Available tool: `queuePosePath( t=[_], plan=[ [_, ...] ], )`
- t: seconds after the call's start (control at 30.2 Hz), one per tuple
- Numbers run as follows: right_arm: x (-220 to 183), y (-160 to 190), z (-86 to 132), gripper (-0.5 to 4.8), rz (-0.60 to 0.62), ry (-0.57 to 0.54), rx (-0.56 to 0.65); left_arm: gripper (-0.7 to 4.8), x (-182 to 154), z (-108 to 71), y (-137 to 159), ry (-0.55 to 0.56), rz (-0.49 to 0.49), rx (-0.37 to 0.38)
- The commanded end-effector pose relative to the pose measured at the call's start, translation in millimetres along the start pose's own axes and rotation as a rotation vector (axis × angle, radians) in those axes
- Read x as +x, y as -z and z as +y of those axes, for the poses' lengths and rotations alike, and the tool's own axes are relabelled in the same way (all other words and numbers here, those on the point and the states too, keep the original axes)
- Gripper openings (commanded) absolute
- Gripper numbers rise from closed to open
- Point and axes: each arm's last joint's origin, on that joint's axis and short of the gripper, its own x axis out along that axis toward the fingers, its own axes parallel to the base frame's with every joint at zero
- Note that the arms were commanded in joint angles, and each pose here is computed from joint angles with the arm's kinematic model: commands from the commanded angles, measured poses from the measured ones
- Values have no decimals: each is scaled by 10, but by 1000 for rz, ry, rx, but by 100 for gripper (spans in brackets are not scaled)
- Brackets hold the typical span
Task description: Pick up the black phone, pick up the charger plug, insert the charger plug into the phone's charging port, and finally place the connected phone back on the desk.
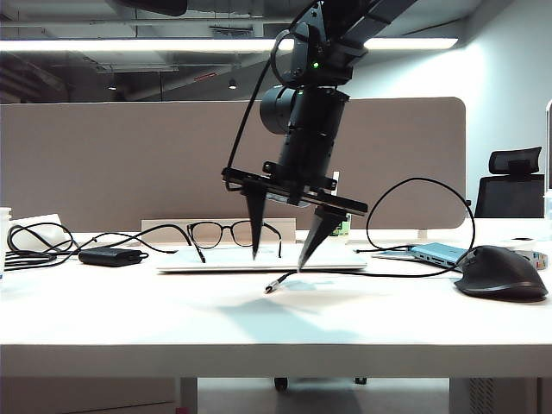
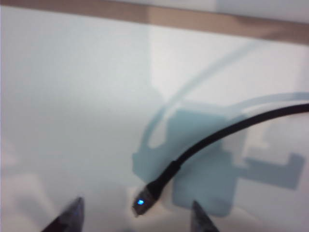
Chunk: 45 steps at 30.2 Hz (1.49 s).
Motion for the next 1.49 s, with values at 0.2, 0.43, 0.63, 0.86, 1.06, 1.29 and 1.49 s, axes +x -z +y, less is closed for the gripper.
queuePosePath(
  t=[0.2, 0.43, 0.63, 0.86, 1.06, 1.29, 1.49],
  plan=[
    [155, 24, 14, 263, 41, 19, 183, -7, -20, -1, -100, -8, -72, 28],
    [320, 73, 74, 217, 66, 49, 207, -7, -22, -1, -102, -8, -73, 29],
    [414, 103, 58, 80, 71, 121, 230, -6, -30, -4, -110, -8, -76, 30],
    [410, 128, 12, -9, 92, 182, 136, -6, -33, -4, -113, -8, -77, 30],
    [275, 127, -106, -8, 163, 166, 2, -7, -33, -5, -113, -8, -77, 30],
    [2, 52, -314, -6, 223, -18, -111, -6, -33, -5, -105, -8, -70, 27],
    [-136, -19, -470, -6, 185, -12, -135, -6, -32, -5, -101, -7, -66, 26]
  ],
)
